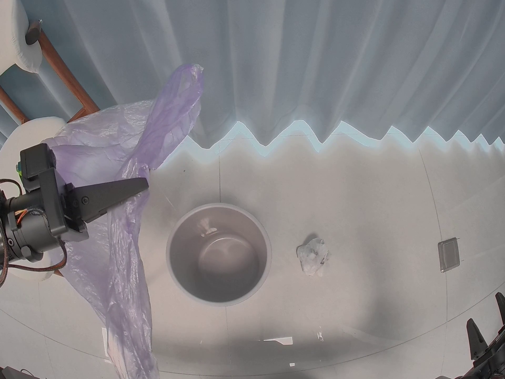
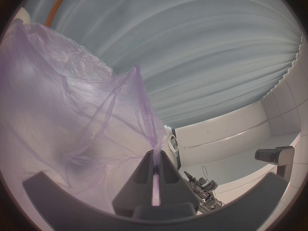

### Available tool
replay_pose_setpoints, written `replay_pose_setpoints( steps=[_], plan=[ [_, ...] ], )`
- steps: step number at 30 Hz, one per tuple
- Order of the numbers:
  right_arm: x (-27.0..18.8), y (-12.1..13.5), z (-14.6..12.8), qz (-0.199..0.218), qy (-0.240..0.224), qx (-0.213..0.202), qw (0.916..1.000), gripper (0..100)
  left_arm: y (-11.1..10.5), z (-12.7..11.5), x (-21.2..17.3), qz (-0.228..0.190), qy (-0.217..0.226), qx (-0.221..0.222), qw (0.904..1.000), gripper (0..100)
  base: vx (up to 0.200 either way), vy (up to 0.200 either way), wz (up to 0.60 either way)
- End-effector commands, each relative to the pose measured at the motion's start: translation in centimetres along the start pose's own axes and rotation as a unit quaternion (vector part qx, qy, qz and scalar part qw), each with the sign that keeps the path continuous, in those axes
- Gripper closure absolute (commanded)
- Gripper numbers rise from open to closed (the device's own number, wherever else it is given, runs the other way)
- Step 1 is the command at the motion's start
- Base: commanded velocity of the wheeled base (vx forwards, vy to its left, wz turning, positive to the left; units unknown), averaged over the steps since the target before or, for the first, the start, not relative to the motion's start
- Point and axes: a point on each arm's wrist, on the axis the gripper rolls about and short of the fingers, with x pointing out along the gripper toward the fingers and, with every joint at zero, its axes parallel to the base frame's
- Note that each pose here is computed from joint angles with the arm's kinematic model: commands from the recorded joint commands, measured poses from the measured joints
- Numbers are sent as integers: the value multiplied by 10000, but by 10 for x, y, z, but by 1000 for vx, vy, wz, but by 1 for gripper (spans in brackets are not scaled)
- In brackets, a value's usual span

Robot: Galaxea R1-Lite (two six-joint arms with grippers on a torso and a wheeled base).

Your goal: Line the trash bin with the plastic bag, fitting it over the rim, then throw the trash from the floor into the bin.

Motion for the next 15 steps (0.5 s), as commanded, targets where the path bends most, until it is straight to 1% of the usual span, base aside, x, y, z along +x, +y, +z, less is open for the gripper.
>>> replay_pose_setpoints(
  steps=[1,2,3,8,11,15],
  plan=[
    [0,0,-5,3,1,0,10000,0,1,0,1,-25,28,-4,10000,100,0,0,0],
    [0,0,-5,3,1,0,10000,0,-1,0,2,-131,47,-1,9999,100,0,0,0],
    [0,0,-5,3,1,0,10000,0,-1,0,2,-131,47,-1,9999,100,0,0,0],
    [0,0,-5,3,1,0,10000,0,-8,2,4,-419,-49,-343,9985,100,0,0,0],
    [0,0,-5,3,1,0,10000,0,-7,2,5,-433,-57,-460,9980,100,0,0,0],
    [0,0,-5,3,1,0,10000,0,-3,-1,6,-385,-8,-509,9980,100,0,0,0]
  ],
)
